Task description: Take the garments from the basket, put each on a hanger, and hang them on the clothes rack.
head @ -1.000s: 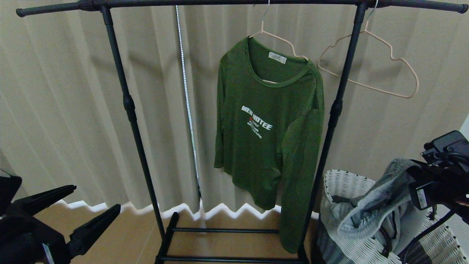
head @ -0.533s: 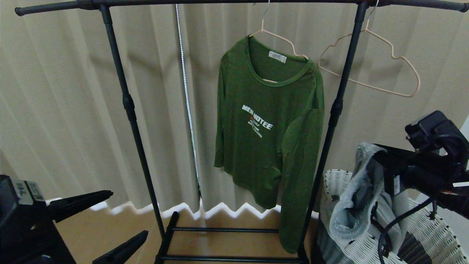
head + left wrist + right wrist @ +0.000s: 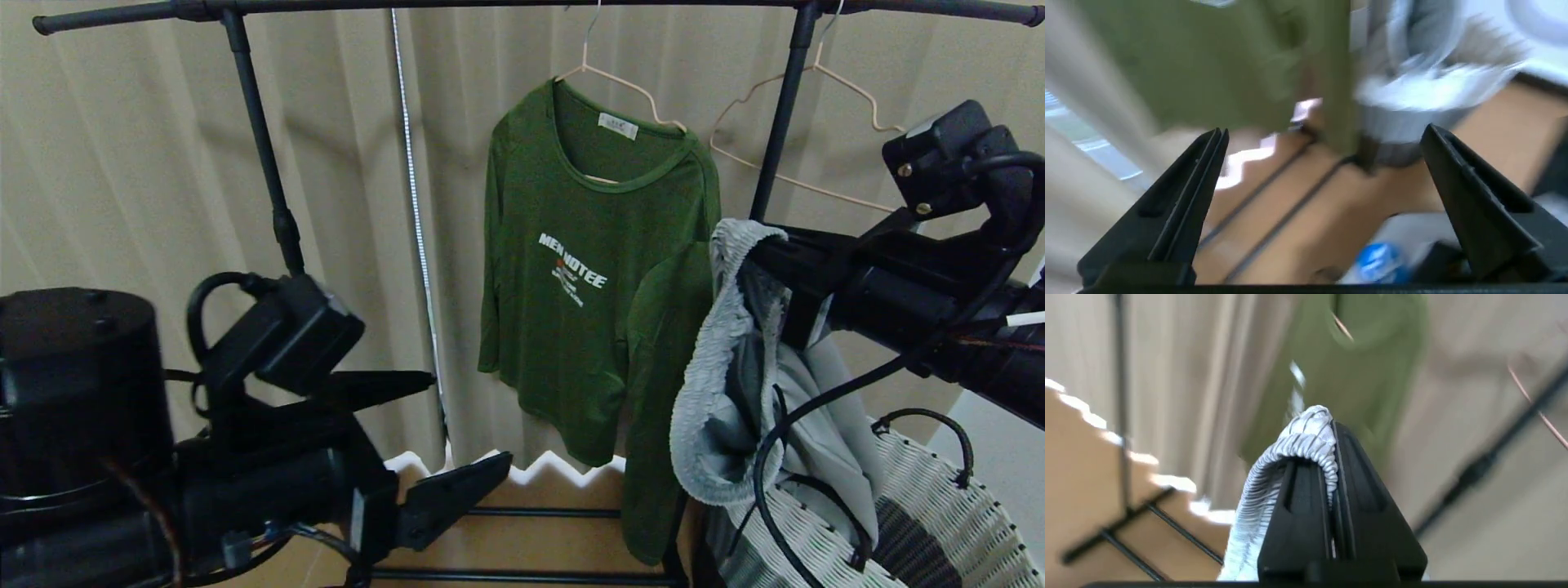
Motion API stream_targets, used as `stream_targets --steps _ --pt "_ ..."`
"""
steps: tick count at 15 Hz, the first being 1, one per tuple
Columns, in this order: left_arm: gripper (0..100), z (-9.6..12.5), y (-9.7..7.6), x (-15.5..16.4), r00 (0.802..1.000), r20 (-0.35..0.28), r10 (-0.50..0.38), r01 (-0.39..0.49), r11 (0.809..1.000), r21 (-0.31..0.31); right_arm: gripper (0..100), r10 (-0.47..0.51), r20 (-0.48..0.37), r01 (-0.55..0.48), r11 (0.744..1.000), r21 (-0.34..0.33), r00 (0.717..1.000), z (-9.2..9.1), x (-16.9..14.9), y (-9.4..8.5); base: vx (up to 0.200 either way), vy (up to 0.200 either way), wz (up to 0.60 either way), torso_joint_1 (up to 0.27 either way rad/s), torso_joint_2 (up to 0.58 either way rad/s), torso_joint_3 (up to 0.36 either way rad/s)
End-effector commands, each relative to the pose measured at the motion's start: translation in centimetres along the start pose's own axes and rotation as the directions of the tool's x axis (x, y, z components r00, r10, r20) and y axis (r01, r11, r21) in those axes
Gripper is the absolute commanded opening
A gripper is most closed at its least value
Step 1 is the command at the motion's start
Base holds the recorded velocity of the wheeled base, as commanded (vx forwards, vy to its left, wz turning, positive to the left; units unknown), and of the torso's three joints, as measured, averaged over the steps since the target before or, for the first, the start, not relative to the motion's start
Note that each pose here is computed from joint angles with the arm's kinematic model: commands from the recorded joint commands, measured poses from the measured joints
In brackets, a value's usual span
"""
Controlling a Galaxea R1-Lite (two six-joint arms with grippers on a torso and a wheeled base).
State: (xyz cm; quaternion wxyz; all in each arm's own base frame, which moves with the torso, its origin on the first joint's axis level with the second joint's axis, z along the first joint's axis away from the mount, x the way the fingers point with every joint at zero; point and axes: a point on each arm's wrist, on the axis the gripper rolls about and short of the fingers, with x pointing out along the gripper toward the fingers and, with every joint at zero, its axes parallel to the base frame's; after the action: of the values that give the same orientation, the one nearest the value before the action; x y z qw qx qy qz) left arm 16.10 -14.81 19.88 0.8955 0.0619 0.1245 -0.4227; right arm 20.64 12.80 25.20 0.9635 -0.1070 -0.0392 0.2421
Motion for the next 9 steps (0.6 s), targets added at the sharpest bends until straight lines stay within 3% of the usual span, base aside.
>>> stream_targets --steps 1,6,9 --pt "100 -0.1 -1.6 5.0 0.994 -0.072 -0.082 0.075 0.993 -0.091 0 0.037 0.031 -0.038 0.999 0.016 0.999 0.8 0.3 0.7 0.000 0.000 0.00 0.000 0.00 0.000" --pt "100 -0.9 -3.7 10.8 0.986 -0.145 -0.077 0.033 0.960 -0.278 0 0.171 0.107 -0.175 0.984 0.036 0.980 2.0 -0.3 1.7 0.000 0.000 0.00 0.000 0.00 0.000" --pt "100 -2.5 -4.5 13.1 0.978 -0.204 -0.038 -0.027 0.951 -0.309 0 0.191 0.126 -0.200 0.977 0.069 0.974 2.4 -0.8 2.0 0.000 0.000 0.00 0.000 0.00 0.000"
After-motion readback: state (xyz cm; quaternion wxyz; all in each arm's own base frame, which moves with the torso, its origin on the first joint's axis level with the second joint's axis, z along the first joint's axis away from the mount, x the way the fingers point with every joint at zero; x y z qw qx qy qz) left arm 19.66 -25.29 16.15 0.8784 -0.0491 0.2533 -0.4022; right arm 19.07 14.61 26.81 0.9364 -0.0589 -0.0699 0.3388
